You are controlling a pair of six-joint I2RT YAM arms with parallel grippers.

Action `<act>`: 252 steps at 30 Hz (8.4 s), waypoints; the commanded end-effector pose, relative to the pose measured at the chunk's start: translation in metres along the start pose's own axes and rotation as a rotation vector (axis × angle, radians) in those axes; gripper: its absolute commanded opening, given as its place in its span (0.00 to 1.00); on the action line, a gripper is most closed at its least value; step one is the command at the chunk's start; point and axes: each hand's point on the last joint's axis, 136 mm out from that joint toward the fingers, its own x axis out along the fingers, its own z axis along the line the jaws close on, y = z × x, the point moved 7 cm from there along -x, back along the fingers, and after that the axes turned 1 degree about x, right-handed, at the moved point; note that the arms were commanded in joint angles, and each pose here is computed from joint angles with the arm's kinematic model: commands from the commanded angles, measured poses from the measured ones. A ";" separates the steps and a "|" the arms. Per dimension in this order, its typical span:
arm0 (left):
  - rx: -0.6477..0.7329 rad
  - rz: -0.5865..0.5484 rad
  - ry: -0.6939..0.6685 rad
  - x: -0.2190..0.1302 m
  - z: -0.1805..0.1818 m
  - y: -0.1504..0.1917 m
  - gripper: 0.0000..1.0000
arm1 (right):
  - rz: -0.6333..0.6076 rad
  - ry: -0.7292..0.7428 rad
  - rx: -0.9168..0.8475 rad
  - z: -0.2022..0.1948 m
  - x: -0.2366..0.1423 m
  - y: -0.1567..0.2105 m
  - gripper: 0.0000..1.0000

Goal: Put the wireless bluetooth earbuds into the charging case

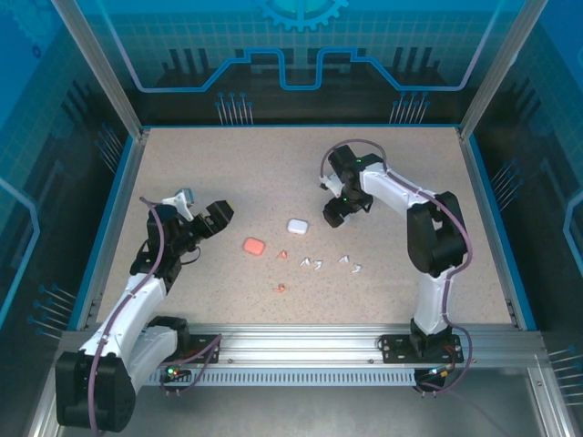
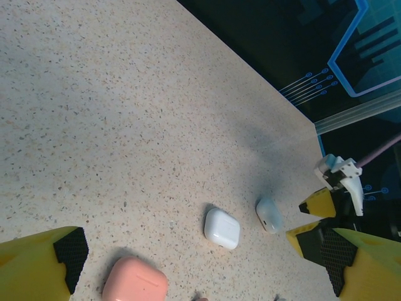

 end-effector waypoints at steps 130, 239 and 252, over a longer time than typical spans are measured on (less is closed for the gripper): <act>0.351 0.696 0.640 0.083 -0.219 0.099 0.22 | -0.851 0.038 -0.457 0.092 -0.157 0.074 0.49; 0.856 -0.255 1.085 0.012 -0.231 0.058 0.00 | -1.249 -0.322 0.087 0.046 -0.306 0.081 0.84; 0.939 -0.341 1.080 0.021 -0.189 0.088 0.00 | -0.769 -0.099 0.635 0.016 -0.190 0.125 0.82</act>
